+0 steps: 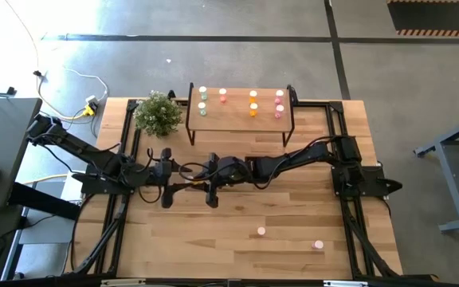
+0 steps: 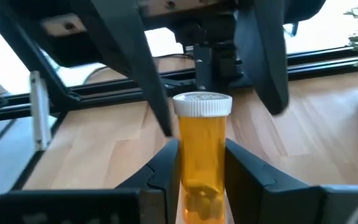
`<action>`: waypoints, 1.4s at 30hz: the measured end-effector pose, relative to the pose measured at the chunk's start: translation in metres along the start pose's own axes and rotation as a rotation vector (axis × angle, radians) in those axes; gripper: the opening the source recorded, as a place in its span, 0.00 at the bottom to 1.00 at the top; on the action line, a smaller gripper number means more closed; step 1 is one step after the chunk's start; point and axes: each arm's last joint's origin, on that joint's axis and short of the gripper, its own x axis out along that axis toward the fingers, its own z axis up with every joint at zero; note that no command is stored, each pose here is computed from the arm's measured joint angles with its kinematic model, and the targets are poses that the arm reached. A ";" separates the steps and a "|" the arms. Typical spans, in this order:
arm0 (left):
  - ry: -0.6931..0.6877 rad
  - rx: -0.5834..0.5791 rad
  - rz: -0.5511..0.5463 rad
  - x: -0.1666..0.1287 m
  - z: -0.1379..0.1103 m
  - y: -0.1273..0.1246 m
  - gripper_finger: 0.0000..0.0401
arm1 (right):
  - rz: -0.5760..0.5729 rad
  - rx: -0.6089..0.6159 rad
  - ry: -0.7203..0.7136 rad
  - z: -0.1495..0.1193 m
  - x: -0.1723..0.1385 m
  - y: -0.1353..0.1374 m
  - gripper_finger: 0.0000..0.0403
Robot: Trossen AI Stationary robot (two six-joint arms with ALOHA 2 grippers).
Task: Pick and place medicine bottles onto shelf by color
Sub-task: Put the orange pill bottle on the shelf aligned with the other orange pill bottles
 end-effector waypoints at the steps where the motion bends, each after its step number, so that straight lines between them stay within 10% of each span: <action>1: -0.004 -0.002 -0.001 -0.001 0.001 0.000 0.55 | -0.014 0.000 0.002 0.000 0.000 0.000 0.22; 21: -0.112 0.061 0.037 -0.022 0.013 0.011 0.56 | -0.166 -0.001 0.055 0.006 -0.014 -0.004 0.22; 42: -0.127 0.076 0.064 -0.025 0.015 0.013 0.56 | -0.469 -0.088 0.029 0.021 -0.099 -0.011 0.22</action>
